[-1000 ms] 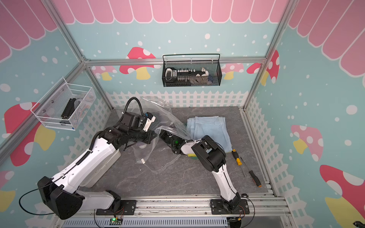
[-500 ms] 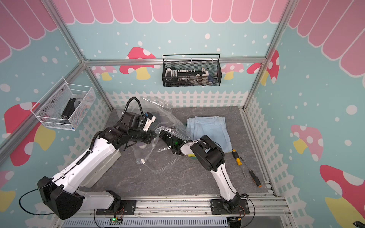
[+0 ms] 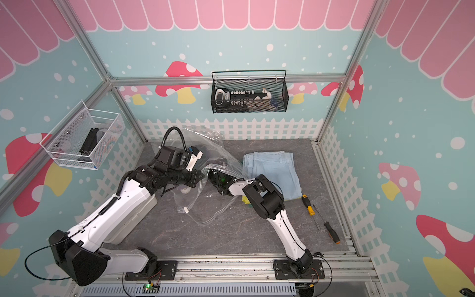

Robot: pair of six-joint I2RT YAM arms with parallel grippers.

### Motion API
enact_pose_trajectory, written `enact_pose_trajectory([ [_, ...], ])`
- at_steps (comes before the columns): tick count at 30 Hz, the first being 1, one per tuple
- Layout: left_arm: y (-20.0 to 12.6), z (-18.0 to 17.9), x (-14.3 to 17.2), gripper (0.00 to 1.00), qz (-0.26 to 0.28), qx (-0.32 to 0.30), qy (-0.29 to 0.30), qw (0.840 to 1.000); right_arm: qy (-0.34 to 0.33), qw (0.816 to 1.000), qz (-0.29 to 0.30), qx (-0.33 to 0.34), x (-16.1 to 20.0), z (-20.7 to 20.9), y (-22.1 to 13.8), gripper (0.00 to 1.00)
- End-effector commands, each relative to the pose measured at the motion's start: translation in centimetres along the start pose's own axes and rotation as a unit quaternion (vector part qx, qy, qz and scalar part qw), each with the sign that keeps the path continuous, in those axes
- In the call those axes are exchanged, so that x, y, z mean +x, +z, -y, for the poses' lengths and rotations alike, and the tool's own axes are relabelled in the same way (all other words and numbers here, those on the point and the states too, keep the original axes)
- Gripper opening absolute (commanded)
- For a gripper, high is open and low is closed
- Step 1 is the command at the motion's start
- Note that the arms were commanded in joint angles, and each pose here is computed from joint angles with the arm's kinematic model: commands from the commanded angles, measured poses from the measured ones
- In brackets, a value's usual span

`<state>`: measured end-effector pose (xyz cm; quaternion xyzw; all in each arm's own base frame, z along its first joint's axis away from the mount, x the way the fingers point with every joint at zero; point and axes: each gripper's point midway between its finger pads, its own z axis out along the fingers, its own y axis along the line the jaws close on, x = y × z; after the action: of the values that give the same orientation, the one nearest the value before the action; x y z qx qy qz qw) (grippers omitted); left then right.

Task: Take the trousers out of the vacuum bag
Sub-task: Take out the trousers from the vacuum bag.

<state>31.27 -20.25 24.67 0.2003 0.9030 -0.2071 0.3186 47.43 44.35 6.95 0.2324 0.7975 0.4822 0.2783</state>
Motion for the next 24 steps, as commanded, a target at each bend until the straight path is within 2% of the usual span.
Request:
enact_pose_trajectory([
  [1,-0.1,-0.3,-0.1,0.0,0.005,0.0,-0.001,1.0,0.002,1.0,0.0,0.002,0.2,0.0,1.2,0.49],
  [7,-0.1,-0.2,-0.2,0.0,0.006,0.001,-0.001,1.0,-0.011,1.0,-0.007,-0.026,-0.4,-2.1,2.5,0.15],
  [9,-0.1,-0.3,-0.1,0.0,0.006,0.0,-0.001,1.0,-0.013,0.999,-0.01,-0.044,-0.5,-3.1,2.7,0.09],
  [13,-0.2,-0.4,-0.2,0.0,0.007,-0.003,-0.001,1.0,-0.024,0.994,-0.02,-0.104,-0.6,-6.3,2.3,0.03],
  [19,-0.3,-0.6,-0.3,0.0,0.009,-0.008,-0.003,1.0,-0.049,0.981,-0.032,-0.187,-0.7,-11.7,0.7,0.0],
  [24,-0.4,-0.8,-0.3,0.0,0.011,-0.013,-0.004,1.0,-0.04,0.965,-0.038,-0.255,-0.9,-14.6,-0.5,0.0],
])
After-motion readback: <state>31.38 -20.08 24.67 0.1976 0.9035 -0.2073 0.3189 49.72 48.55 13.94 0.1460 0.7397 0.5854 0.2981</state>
